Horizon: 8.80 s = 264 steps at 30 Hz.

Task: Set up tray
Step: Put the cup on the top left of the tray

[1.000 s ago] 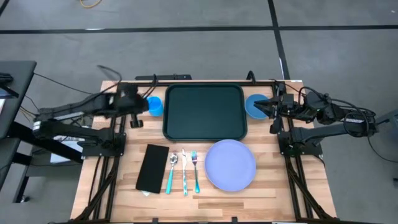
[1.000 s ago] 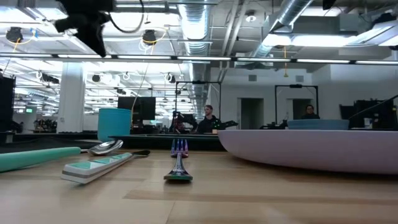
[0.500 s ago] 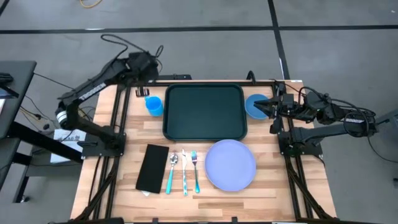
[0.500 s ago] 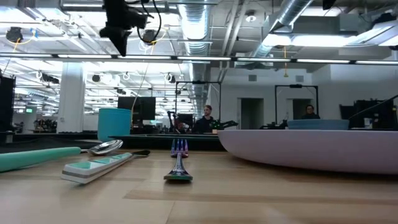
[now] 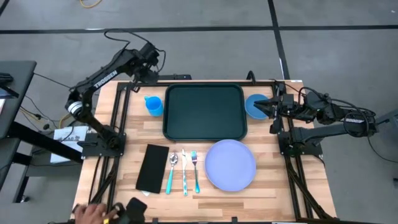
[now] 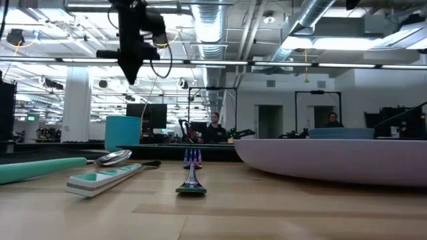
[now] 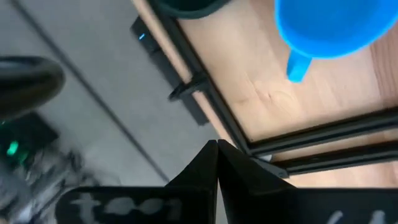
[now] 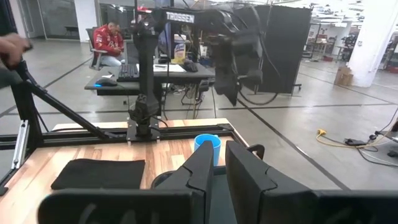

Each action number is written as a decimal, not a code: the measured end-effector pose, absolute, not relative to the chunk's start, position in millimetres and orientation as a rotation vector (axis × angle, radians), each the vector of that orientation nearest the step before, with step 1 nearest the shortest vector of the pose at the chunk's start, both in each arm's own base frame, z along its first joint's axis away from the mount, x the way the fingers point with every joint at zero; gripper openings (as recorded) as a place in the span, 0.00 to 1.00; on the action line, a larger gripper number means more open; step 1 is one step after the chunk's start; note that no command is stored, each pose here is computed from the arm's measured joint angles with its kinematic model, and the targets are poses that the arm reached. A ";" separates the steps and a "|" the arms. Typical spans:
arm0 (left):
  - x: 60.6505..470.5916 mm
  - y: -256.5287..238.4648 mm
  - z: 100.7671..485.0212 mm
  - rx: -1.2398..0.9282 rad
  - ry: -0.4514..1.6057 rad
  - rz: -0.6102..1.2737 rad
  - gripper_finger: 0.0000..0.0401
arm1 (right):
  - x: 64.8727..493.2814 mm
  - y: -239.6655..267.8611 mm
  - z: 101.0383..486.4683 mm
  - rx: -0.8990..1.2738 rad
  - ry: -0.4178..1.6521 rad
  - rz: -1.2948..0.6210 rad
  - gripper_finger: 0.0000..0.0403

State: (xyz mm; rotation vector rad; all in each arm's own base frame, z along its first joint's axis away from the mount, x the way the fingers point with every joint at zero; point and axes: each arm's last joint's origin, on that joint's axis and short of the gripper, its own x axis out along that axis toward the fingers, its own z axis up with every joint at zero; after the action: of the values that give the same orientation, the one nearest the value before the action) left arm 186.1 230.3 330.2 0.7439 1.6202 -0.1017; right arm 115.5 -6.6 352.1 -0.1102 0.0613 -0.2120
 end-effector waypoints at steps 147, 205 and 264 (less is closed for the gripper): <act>177.1 228.0 213.8 0.487 1.602 -0.271 0.41 | 114.6 -6.0 342.7 0.012 0.144 -0.210 0.09; 203.6 247.3 276.4 0.741 1.520 -0.076 0.09 | 114.7 -6.0 342.9 0.012 0.144 -0.210 0.09; 266.9 292.9 215.4 0.795 1.418 -0.276 0.15 | 114.6 -6.0 342.6 0.012 0.147 -0.210 0.09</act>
State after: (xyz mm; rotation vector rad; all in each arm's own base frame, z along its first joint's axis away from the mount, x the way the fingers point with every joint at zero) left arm 266.9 292.9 215.4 0.7951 1.4178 -0.2764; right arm 114.6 -6.0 342.6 0.0119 0.1468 -0.2103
